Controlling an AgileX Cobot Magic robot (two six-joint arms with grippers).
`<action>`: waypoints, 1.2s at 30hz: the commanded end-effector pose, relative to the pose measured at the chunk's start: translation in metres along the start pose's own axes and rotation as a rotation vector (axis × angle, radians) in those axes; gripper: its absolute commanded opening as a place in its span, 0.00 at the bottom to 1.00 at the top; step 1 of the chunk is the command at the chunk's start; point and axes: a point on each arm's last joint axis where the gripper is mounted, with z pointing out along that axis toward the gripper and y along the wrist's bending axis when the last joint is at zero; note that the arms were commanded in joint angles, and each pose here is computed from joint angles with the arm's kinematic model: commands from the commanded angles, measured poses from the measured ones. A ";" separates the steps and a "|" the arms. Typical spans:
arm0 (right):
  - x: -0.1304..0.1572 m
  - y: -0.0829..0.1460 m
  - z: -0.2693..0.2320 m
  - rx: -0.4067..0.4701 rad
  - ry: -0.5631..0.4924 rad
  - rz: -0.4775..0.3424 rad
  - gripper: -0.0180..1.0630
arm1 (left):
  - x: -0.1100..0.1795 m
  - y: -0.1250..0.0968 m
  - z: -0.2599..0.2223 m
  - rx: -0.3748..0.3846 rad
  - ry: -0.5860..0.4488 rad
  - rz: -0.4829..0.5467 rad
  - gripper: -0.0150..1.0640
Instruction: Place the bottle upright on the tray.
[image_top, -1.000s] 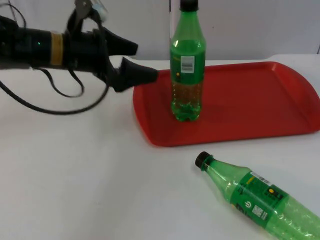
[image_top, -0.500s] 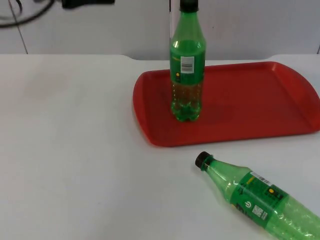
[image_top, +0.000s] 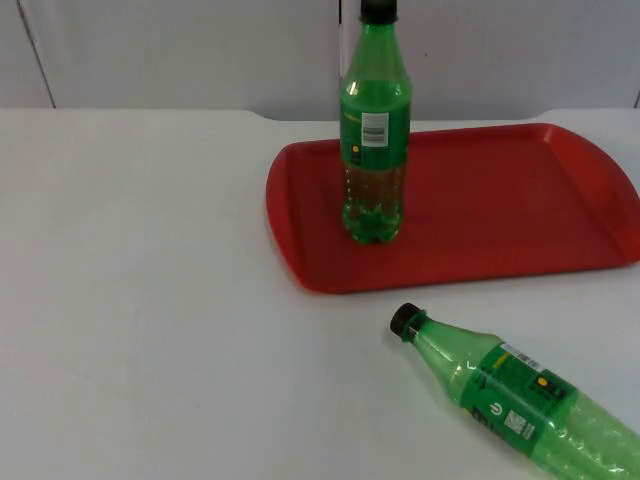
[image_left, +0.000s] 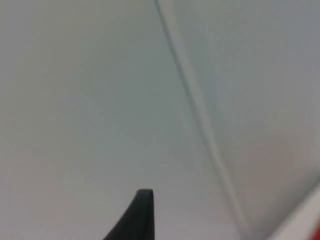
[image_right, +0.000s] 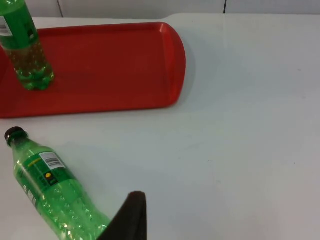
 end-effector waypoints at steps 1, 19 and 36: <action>0.000 0.000 0.000 -0.002 -0.004 0.001 0.99 | -0.017 0.004 -0.015 -0.079 -0.025 0.077 0.99; 0.000 0.000 0.000 -0.002 -0.004 0.001 0.99 | -0.041 0.059 -0.115 -1.075 0.071 -0.198 0.99; 0.000 0.000 0.000 -0.002 -0.004 0.001 0.99 | -0.012 0.027 -0.094 -0.674 0.408 -0.360 0.99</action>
